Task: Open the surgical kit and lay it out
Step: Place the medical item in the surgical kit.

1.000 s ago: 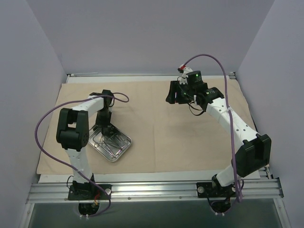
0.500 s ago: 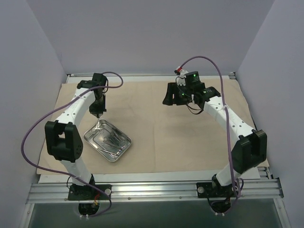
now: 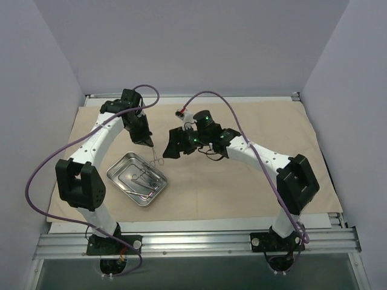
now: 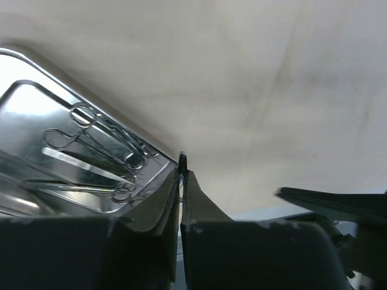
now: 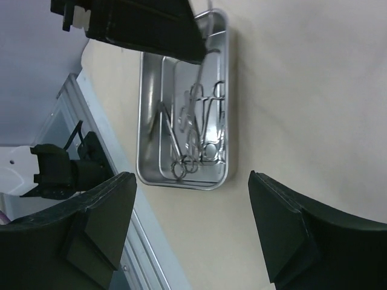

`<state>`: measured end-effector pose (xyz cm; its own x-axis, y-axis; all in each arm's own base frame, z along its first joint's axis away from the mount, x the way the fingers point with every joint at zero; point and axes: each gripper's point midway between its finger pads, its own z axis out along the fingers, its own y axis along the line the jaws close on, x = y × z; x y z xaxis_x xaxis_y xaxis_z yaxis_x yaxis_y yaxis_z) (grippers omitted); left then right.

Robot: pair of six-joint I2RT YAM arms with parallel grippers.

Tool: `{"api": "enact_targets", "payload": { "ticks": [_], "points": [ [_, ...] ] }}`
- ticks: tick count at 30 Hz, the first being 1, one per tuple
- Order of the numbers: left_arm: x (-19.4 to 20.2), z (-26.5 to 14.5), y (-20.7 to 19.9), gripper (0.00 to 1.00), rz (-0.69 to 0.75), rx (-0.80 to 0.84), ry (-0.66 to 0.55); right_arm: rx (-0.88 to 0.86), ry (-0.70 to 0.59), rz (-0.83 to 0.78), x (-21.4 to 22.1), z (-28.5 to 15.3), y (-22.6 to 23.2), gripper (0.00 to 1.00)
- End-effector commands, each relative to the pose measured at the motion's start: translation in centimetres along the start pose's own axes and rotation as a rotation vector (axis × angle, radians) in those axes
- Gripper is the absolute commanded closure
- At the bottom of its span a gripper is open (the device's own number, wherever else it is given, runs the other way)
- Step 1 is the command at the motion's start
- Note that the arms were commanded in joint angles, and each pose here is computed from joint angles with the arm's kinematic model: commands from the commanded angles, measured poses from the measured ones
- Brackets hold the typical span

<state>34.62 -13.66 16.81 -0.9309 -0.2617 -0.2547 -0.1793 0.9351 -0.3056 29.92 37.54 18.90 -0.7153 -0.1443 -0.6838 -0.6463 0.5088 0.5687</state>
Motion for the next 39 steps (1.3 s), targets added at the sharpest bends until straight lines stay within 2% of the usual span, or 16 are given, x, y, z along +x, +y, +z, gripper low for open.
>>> {"api": "enact_targets", "payload": {
  "ticks": [1, 11, 14, 17, 18, 19, 20, 22, 23, 24, 25, 28, 32, 33, 37, 39],
  "points": [
    [-0.7, -2.8, -4.8, 0.98, -0.040, 0.172, -0.056, -0.040, -0.050, -0.034, -1.7, 2.1, 1.8, 0.25],
    [1.4, -3.2, -7.0, 0.98, 0.011, 0.208, -0.026, -0.011, -0.009, -0.006, -0.3, 4.4, 1.0, 0.34],
    [1.5, -3.4, -7.1, 0.98, 0.016, 0.215, -0.024, -0.011, 0.001, 0.001, -0.2, 4.8, 0.8, 0.42],
    [1.5, -3.6, -7.5, 0.98, 0.026, 0.233, -0.024, -0.028, 0.023, 0.025, 0.1, 5.3, 0.7, 0.66],
    [1.5, -3.7, -7.5, 0.98, 0.032, 0.235, -0.024, -0.035, 0.024, 0.029, 0.2, 5.4, 0.8, 0.85],
    [1.4, -3.8, -7.6, 0.98, 0.037, 0.237, -0.028, -0.042, 0.020, 0.033, 0.1, 5.3, 0.9, 0.96],
    [1.2, -4.1, -7.9, 0.98, 0.048, 0.251, -0.034, -0.037, 0.022, 0.057, 0.4, 5.2, 0.6, 1.00],
    [0.8, -4.4, -7.8, 0.94, 0.085, 0.244, -0.047, -0.056, 0.004, 0.069, 0.1, 4.9, 0.7, 1.00],
    [0.3, -4.4, -7.6, 0.87, 0.092, 0.229, -0.061, -0.049, -0.006, 0.081, -0.2, 4.6, 0.2, 1.00],
    [-0.2, -4.9, -7.7, 0.67, 0.115, 0.234, -0.081, -0.043, -0.008, 0.098, 0.0, 4.3, -0.1, 1.00],
    [-0.6, -5.2, -7.6, 0.57, 0.124, 0.233, -0.097, -0.044, -0.023, 0.108, -0.5, 3.8, -0.2, 1.00],
    [-1.6, -6.5, -7.3, 0.38, 0.170, 0.255, -0.165, -0.058, -0.076, 0.170, -1.9, 1.8, -1.5, 1.00],
    [-0.9, -8.4, -8.0, 0.32, 0.217, 0.396, -0.219, -0.136, -0.198, 0.240, -5.2, -2.2, -2.3, 1.00],
    [-0.8, -9.0, -9.5, 0.32, 0.239, 0.504, -0.223, -0.205, -0.241, 0.205, -6.5, -3.2, -1.3, 1.00],
    [1.5, -9.1, -11.6, 0.32, 0.289, 0.682, -0.184, -0.398, -0.329, 0.226, -9.5, -7.3, 1.8, 1.00],
    [1.5, -9.5, -12.7, 0.32, 0.322, 0.743, -0.189, -0.489, -0.382, 0.172, -10.9, -8.9, 3.9, 1.00]
  ]
}}
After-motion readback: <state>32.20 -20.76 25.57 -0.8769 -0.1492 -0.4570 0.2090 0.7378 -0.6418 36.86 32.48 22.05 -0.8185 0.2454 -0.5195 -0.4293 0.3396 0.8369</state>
